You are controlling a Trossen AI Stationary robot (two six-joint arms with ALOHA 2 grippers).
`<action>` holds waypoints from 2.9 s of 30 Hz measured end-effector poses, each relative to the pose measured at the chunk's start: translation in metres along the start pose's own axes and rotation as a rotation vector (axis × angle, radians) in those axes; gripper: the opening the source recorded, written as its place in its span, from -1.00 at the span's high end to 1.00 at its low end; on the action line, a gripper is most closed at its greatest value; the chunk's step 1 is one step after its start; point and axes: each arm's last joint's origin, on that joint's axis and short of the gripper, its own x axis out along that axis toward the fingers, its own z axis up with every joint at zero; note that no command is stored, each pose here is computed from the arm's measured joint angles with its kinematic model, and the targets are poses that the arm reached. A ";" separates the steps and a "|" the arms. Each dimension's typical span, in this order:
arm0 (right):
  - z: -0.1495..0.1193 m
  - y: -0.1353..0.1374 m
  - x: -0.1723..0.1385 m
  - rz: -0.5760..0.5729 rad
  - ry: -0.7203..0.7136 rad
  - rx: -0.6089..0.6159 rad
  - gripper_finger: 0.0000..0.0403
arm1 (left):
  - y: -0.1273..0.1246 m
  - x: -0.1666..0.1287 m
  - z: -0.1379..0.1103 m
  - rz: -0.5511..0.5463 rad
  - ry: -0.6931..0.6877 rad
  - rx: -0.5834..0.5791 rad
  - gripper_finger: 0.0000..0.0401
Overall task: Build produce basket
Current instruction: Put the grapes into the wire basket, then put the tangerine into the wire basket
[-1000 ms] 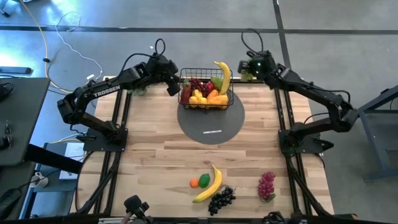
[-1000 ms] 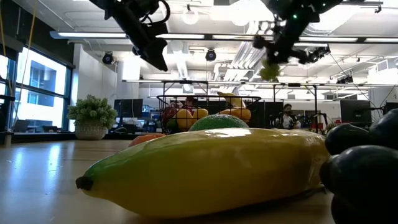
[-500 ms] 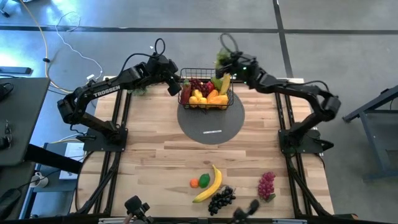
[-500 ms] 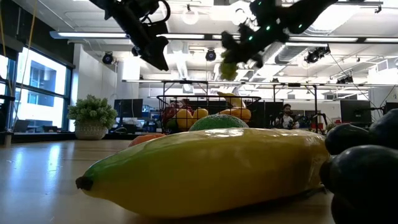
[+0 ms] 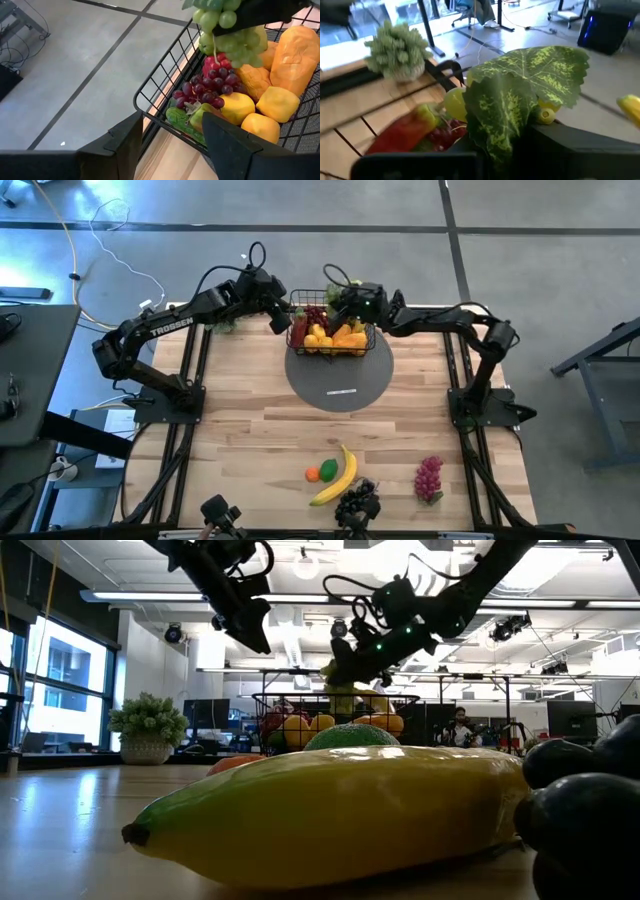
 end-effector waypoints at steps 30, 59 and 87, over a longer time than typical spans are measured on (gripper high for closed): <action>0.043 0.019 0.002 0.055 0.191 -0.090 -0.04 | 0.000 0.000 0.000 0.000 0.000 0.000 0.03; 0.059 0.019 0.003 -0.005 0.405 -0.085 -0.10 | 0.000 0.000 0.000 -0.002 -0.001 0.001 0.03; 0.081 0.072 -0.093 -0.047 0.611 0.238 -0.12 | -0.058 -0.015 -0.005 -0.239 0.101 0.002 0.03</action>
